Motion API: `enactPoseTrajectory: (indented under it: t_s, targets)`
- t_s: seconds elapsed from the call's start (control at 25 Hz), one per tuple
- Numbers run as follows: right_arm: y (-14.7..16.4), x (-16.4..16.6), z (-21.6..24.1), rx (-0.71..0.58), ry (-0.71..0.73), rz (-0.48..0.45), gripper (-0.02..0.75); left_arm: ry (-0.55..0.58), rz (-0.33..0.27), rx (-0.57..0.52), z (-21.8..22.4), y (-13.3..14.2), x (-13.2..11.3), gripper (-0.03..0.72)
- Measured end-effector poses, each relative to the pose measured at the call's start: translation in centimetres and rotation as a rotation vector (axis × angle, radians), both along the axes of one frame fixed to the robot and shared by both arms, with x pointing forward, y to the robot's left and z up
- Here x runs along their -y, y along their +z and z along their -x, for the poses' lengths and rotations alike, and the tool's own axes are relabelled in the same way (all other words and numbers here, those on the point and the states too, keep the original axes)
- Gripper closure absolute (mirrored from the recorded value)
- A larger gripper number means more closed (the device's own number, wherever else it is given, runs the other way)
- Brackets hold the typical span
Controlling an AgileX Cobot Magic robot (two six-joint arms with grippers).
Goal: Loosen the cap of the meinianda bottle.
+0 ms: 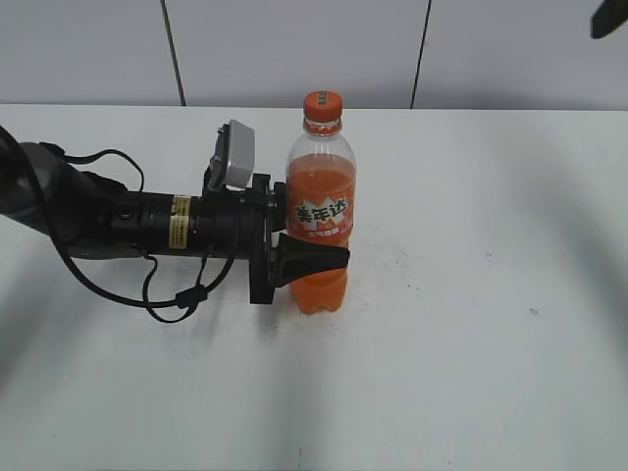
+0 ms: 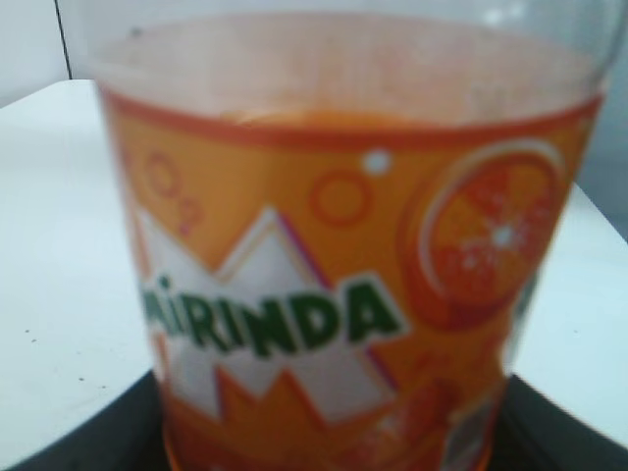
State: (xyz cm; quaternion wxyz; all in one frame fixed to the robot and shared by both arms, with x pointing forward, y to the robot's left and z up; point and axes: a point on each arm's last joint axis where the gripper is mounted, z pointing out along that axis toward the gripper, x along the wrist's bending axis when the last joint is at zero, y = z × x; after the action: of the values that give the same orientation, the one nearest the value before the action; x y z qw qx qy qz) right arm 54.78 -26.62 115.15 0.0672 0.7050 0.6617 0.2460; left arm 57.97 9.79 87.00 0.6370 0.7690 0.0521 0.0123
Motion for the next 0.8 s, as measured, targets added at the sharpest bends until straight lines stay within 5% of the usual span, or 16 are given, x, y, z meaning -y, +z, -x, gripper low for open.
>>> enactPoseTrajectory:
  t_s: [0.48,0.64,0.8]
  targets:
    - [-0.2,-10.5,-1.6,-0.017,0.248,-0.084,0.225,0.004,0.0,0.0,0.0,0.0,0.0,0.274]
    - [0.2,-11.4,-1.3,-0.046,0.195,-0.145,0.225,0.004,0.0,0.0,0.0,0.0,0.0,0.274]
    - [-0.1,-13.4,-0.2,-0.053,0.162,-0.073,0.225,0.005,0.0,-0.001,0.0,0.0,0.0,0.274]
